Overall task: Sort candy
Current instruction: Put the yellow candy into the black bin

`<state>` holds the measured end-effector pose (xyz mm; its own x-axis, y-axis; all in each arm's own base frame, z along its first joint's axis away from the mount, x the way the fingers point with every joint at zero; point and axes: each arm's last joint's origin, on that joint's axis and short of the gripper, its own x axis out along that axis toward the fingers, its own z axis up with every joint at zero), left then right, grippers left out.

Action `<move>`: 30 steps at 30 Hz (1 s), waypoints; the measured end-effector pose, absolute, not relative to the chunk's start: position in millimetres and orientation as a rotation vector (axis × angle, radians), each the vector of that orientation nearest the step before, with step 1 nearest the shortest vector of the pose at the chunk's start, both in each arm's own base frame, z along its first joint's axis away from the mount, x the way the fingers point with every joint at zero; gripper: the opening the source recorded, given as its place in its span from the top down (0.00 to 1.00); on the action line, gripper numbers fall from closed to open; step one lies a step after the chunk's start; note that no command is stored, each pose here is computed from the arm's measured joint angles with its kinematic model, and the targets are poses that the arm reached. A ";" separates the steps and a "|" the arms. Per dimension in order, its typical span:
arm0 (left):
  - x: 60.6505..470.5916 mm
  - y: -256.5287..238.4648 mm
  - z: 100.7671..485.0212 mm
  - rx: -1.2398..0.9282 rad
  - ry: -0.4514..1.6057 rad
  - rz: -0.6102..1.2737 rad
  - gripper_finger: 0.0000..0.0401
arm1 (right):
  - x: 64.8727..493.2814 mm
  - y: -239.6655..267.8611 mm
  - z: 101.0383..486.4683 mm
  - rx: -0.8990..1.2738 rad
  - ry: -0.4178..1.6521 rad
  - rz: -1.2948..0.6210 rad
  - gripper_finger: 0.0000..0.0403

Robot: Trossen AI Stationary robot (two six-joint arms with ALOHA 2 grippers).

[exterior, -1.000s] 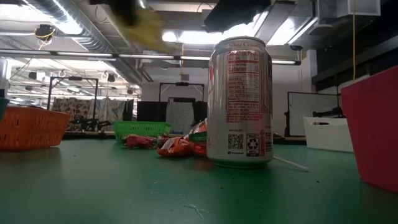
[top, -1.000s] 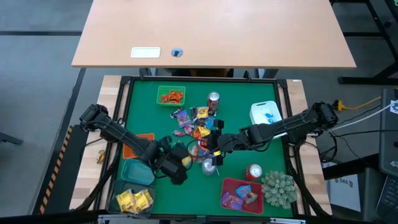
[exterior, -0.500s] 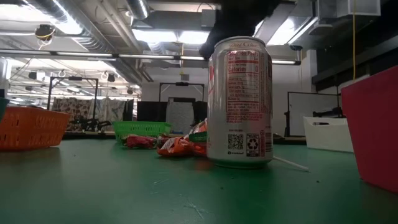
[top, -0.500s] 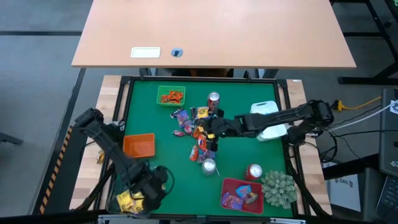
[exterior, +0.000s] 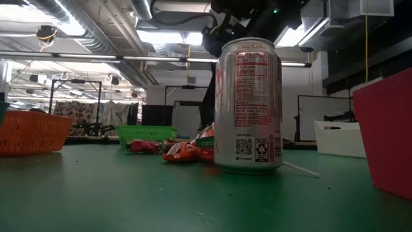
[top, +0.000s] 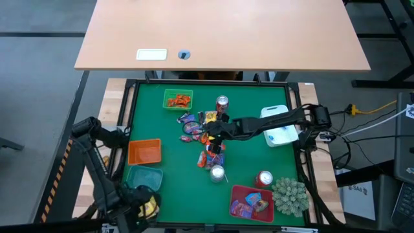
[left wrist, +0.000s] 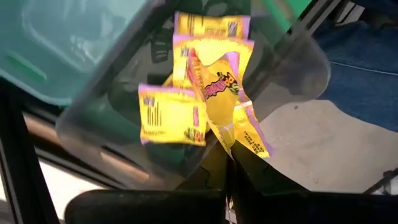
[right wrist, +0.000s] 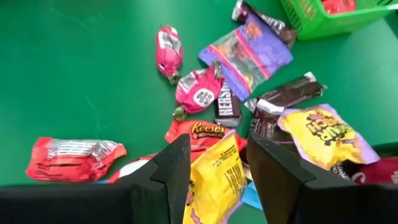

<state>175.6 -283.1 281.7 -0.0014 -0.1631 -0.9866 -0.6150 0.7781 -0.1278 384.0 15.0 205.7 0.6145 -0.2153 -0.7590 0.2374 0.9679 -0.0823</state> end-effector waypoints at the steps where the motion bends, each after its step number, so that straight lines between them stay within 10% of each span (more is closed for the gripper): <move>1: 172.9 -284.8 281.7 -0.656 1.560 0.409 1.00 | 384.5 15.0 203.6 0.025 0.877 -0.262 0.61; 30: 161.0 -289.4 281.5 -0.747 1.319 0.579 0.59 | 389.8 16.0 176.3 0.098 0.952 -0.290 0.61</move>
